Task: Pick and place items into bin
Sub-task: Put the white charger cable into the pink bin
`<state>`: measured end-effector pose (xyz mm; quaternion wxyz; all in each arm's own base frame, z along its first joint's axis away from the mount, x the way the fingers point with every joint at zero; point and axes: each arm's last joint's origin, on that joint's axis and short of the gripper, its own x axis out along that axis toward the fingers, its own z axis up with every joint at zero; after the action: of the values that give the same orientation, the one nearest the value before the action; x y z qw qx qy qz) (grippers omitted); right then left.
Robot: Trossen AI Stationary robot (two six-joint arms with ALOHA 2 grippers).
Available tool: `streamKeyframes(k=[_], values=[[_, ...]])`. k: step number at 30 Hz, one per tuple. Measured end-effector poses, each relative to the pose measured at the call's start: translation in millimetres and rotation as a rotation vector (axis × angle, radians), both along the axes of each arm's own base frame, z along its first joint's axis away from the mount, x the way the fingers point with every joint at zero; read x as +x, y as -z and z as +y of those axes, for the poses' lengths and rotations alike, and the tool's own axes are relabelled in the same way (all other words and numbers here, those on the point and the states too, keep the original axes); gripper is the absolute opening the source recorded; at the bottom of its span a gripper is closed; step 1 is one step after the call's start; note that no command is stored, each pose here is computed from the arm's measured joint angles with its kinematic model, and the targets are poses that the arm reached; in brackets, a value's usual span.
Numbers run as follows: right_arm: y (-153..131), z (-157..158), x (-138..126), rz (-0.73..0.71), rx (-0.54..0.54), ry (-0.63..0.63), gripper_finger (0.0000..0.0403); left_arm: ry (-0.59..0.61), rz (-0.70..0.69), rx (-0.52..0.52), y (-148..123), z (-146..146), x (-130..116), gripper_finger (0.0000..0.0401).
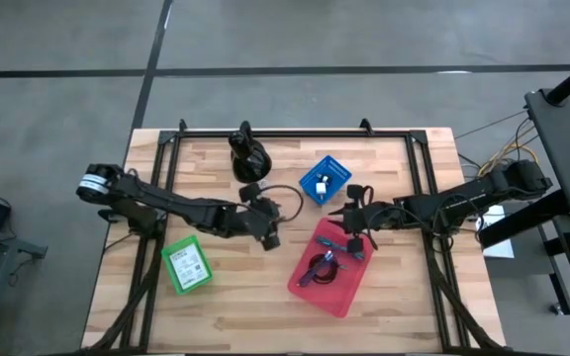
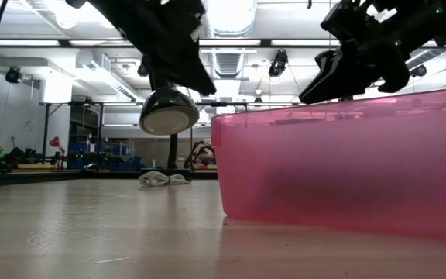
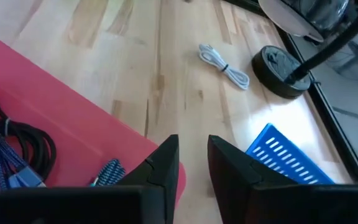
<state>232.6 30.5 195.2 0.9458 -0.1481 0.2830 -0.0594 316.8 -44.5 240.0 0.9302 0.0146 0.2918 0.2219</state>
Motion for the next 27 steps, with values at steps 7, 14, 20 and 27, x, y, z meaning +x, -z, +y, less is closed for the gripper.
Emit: streamKeyframes(k=[7,14,20,27], values=[[1,0,0,-0.008,0.022,0.013,0.0079,-0.282,0.027,-0.148,12,12,-13,0.0144],[1,0,0,-0.01,-0.002,-0.002,0.0069,-0.416,0.086,-0.226,21,23,-22,0.0144],[1,0,0,-0.008,-0.005,-0.004,0.0073,-0.437,0.092,-0.227,27,25,-22,0.0144],[0,0,0,-0.016,-0.021,-0.015,0.0077,-0.53,0.141,-0.257,60,26,-26,0.0144]])
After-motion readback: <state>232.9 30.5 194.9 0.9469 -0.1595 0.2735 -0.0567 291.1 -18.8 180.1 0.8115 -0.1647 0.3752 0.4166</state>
